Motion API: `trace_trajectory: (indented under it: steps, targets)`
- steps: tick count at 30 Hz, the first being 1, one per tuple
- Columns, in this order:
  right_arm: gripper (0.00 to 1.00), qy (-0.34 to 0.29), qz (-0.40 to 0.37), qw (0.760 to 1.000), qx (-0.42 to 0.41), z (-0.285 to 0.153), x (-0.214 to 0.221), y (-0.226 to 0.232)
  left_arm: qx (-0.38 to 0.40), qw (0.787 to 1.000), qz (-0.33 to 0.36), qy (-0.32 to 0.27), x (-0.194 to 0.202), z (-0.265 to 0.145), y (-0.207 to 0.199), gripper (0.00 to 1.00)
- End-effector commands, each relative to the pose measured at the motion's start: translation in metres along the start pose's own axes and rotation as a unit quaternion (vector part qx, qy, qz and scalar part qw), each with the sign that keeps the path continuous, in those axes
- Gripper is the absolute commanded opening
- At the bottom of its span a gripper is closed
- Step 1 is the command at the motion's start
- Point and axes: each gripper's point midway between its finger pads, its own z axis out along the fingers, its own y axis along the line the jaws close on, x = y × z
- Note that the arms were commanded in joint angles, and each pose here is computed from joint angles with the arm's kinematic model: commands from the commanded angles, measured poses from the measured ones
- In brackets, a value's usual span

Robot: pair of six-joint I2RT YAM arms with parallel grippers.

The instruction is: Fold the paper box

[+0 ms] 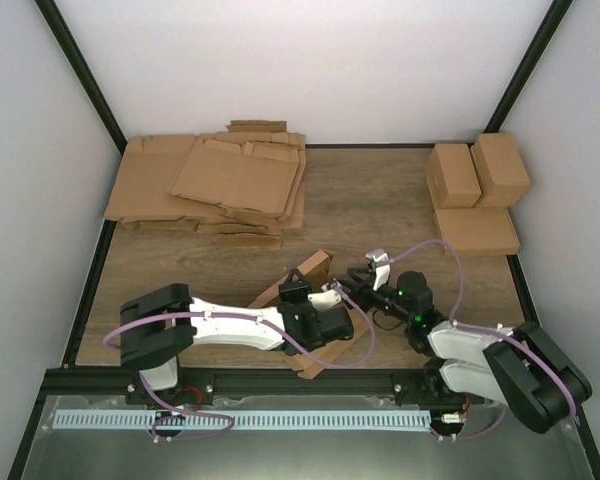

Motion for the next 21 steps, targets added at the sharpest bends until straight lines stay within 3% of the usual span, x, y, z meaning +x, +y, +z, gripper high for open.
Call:
trace_trajectory:
  steps: [1, 4, 12, 21]
  targets:
    - [0.67, -0.053, 0.024, 0.998, 0.027, -0.013, -0.018, -0.009, 0.043, 0.999, 0.021, -0.011, 0.002, -0.003, -0.019, 0.04]
    - [0.64, -0.066, 0.04, 0.996, 0.032, -0.021, -0.024, -0.019, 0.044, 0.999, 0.022, -0.011, 0.002, -0.003, -0.02, 0.04]
    - [0.52, -0.008, 0.03, 0.999, 0.014, 0.007, -0.017, -0.033, 0.047, 0.999, 0.025, -0.013, -0.001, -0.003, -0.022, 0.04]
    - [0.48, 0.013, 0.0, 1.0, -0.017, 0.032, -0.017, -0.035, 0.052, 0.998, 0.021, -0.017, -0.002, -0.004, -0.021, 0.04]
